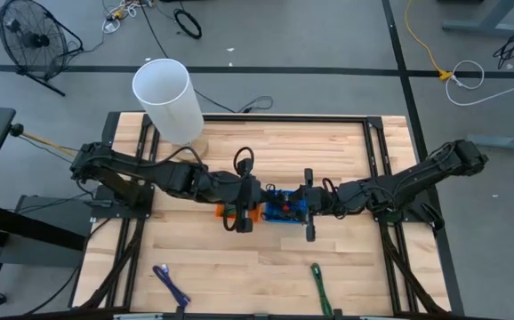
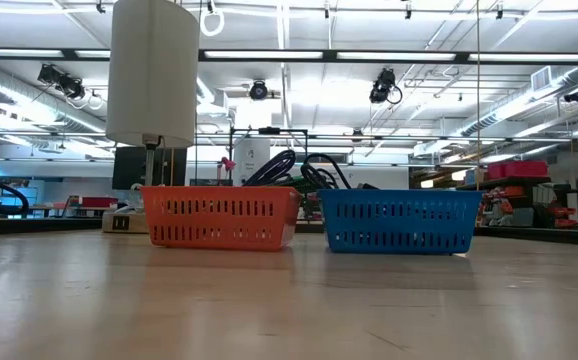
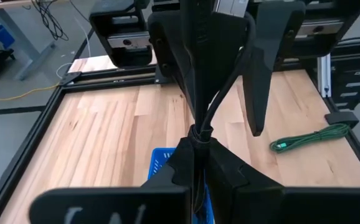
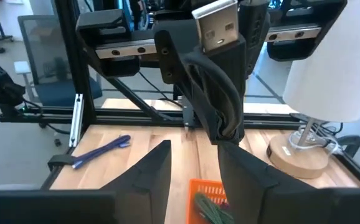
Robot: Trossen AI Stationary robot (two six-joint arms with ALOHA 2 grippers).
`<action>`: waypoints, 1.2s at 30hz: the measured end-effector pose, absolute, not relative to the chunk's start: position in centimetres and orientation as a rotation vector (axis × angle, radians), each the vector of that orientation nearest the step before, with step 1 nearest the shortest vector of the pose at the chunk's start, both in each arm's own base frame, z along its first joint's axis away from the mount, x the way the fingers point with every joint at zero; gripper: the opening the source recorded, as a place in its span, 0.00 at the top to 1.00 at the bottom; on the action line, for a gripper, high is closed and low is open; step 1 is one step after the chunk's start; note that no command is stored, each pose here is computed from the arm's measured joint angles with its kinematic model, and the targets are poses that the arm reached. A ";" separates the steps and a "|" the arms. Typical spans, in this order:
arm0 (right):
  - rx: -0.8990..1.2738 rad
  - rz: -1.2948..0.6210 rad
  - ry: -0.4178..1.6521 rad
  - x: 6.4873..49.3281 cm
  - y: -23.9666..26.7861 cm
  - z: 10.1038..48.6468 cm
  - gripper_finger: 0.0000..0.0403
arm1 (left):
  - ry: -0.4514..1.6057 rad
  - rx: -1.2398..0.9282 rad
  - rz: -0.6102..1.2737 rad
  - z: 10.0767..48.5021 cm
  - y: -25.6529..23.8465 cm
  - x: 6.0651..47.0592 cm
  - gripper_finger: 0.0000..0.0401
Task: Pick & Place USB Port
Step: Put the black charger cable into the blue bin
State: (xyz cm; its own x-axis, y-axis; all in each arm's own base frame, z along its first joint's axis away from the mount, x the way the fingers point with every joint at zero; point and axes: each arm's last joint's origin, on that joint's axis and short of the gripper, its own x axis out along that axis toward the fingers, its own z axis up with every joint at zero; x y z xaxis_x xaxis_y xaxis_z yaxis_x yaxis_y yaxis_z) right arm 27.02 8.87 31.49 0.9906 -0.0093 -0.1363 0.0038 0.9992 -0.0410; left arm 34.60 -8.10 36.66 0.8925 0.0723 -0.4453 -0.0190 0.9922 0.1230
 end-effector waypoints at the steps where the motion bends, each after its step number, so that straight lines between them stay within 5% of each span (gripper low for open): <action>1: -0.043 -0.016 0.136 27.0 8.8 31.5 0.66 | 0.466 0.117 0.048 36.6 -8.1 34.6 0.95; 7: -0.068 -0.119 0.151 27.0 8.4 31.4 0.66 | 0.479 0.118 0.038 36.5 -8.1 34.6 0.95; 23: -0.055 -0.038 0.059 27.0 9.1 32.4 0.67 | 0.474 0.116 0.025 36.6 -8.2 34.5 0.95; 26: -0.050 -0.039 0.061 27.0 9.1 32.3 0.73 | 0.475 0.116 0.028 36.6 -8.2 34.5 0.95; 30: -0.051 -0.043 0.070 27.0 9.0 32.2 0.95 | 0.468 0.113 0.030 36.6 -8.2 34.5 0.93; 36: -0.049 -0.087 0.099 26.9 8.9 31.9 0.99 | 0.478 0.119 0.036 36.6 -8.1 34.5 0.83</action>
